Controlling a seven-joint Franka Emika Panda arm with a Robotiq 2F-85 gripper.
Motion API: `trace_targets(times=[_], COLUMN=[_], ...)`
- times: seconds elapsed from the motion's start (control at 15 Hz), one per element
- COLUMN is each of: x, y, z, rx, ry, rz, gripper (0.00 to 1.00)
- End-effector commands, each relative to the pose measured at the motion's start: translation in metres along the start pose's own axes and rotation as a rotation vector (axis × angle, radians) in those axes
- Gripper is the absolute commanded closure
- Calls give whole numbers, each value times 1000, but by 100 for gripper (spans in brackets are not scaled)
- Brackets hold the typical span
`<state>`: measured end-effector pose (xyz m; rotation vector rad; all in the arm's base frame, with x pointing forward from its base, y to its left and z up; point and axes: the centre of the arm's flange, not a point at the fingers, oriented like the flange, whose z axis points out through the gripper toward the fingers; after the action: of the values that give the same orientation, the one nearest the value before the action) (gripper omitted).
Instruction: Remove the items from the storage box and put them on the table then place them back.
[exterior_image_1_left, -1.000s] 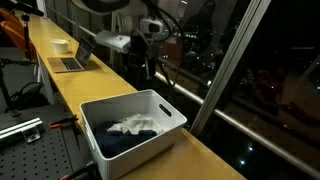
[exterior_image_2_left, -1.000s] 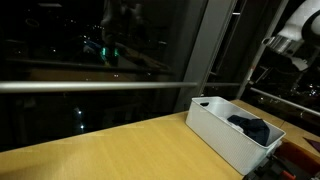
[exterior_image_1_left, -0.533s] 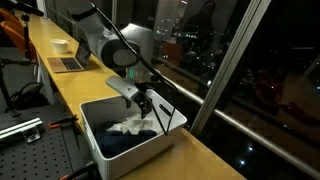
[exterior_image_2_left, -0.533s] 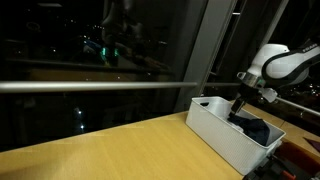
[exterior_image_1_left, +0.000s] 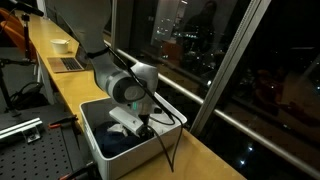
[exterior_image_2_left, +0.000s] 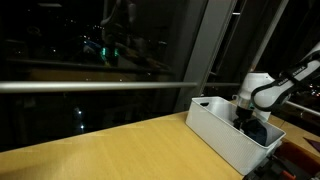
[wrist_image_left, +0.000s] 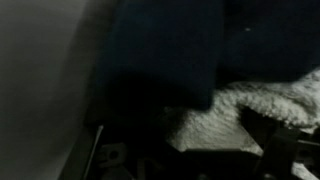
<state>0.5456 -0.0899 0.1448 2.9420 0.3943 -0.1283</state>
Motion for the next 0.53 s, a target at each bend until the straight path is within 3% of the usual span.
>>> trace_targets(times=[0.0, 0.2, 0.27, 0.47], x=[27, 40, 45, 47], y=[5, -4, -4, -1], z=[32, 30, 26, 15], rx=[-12, 6, 11, 1], ry=[-9, 3, -1, 0], rz=[-2, -23, -10, 3], gripper=[0, 0, 22, 41])
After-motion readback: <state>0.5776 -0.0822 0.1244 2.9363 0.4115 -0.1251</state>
